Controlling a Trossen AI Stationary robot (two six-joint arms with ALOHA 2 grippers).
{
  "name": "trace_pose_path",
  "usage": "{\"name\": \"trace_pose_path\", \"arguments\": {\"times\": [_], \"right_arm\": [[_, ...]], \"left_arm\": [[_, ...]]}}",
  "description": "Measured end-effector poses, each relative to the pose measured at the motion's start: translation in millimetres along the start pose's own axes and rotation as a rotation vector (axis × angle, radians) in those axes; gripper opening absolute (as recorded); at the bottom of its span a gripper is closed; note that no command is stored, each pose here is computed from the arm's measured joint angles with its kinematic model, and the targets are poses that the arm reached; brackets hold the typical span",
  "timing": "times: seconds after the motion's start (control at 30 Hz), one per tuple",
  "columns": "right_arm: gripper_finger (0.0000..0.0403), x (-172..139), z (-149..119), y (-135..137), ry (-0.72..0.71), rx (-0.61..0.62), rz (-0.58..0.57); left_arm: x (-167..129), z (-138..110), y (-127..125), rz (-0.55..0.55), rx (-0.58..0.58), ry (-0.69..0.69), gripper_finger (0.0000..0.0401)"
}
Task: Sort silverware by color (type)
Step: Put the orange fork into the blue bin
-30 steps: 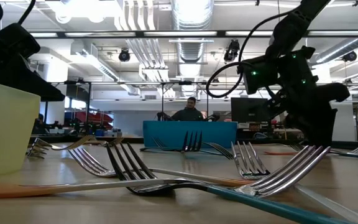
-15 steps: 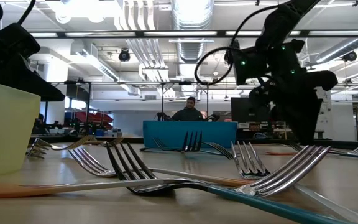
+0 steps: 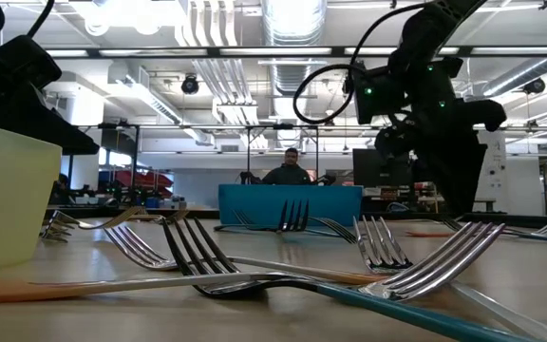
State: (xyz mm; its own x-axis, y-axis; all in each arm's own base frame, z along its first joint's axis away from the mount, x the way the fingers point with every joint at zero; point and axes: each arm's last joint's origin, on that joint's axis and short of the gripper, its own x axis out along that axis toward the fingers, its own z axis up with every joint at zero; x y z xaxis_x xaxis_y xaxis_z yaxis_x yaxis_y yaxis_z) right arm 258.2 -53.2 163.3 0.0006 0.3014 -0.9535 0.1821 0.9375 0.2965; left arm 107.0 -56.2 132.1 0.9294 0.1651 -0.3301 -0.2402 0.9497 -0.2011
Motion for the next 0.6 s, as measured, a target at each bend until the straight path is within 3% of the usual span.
{"name": "trace_pose_path", "arguments": {"times": [0.1, 0.33, 0.6], "right_arm": [[0.0084, -0.1, -0.3, 0.2, 0.002, 0.071, 0.0], [0.0047, 2.0, -2.2, 2.6, 0.017, 0.065, -0.002], [0.0079, 11.3, -13.4, 0.2, 0.086, 0.073, -0.001]], "left_arm": [[0.0, 0.0, 0.0, 0.0, 0.0, 0.0, 0.0077], [0.0, 0.0, 0.0, 0.0, 0.0, 0.0, 0.0077], [0.0, 0.0, 0.0, 0.0, 0.0, 0.0, 0.0077]]}}
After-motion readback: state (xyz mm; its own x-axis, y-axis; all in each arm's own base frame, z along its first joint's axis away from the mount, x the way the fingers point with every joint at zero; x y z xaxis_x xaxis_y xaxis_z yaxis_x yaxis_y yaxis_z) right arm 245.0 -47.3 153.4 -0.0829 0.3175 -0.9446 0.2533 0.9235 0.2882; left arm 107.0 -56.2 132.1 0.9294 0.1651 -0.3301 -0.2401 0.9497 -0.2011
